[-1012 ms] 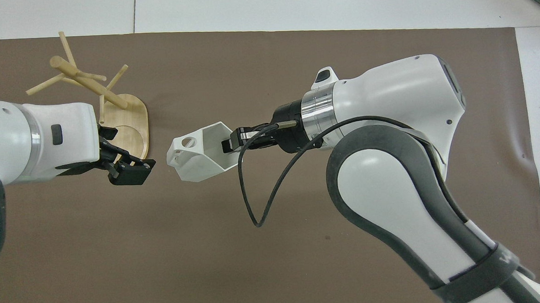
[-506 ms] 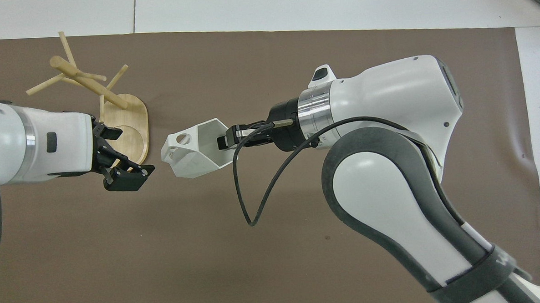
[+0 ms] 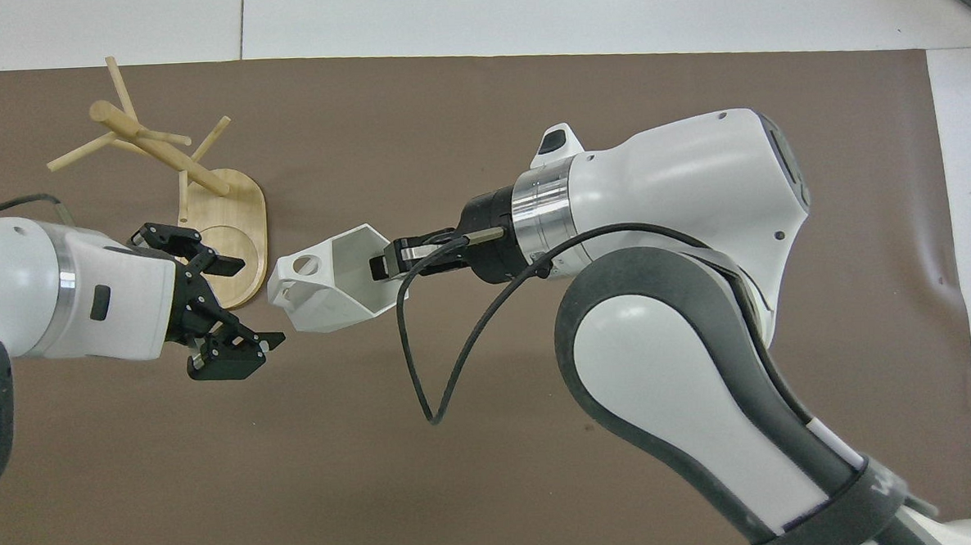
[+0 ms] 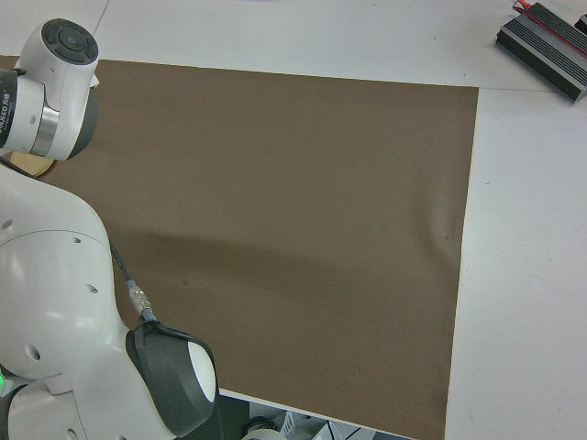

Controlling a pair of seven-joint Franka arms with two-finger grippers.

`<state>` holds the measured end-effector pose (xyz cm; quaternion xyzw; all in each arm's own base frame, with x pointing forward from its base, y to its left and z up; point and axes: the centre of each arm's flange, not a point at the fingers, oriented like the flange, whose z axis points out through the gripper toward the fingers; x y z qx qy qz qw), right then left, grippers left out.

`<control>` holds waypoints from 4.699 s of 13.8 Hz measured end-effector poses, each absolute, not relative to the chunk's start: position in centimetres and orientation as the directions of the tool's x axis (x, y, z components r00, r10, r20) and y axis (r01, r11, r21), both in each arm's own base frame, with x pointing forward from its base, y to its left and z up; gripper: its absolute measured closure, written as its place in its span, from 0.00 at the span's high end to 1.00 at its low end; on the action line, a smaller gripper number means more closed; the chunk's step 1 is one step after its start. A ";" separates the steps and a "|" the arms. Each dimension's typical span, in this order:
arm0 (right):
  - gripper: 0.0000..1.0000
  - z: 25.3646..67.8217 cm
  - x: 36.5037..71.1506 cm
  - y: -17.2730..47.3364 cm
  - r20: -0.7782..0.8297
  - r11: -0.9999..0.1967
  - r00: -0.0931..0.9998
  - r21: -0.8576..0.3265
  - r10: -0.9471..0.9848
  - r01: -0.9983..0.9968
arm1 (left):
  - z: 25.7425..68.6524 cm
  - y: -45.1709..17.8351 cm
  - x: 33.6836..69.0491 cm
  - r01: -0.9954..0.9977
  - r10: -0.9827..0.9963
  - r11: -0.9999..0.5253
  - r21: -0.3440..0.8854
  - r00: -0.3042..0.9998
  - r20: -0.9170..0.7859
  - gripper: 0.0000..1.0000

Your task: Hang cup on rack

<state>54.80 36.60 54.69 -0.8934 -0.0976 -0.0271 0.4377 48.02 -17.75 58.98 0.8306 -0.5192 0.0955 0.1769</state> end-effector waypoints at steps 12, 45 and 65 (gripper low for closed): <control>0.09 54.9 54.8 36.8 0.136 -0.597 0.981 -0.779 0.139 0.192 | 58.7 -18.5 47.2 -0.884 -0.798 -0.436 0.170 0.467 0.382 1.00; 0.09 55.1 53.3 39.4 0.075 -0.607 0.992 -0.785 0.105 0.124 | 63.1 -15.7 44.3 -0.839 -0.754 -0.505 0.203 0.543 0.369 1.00; 0.09 54.2 57.0 33.9 0.026 -0.511 0.995 -0.857 0.093 0.070 | 61.4 -11.9 44.0 0.576 0.556 -0.788 0.219 0.818 -0.149 1.00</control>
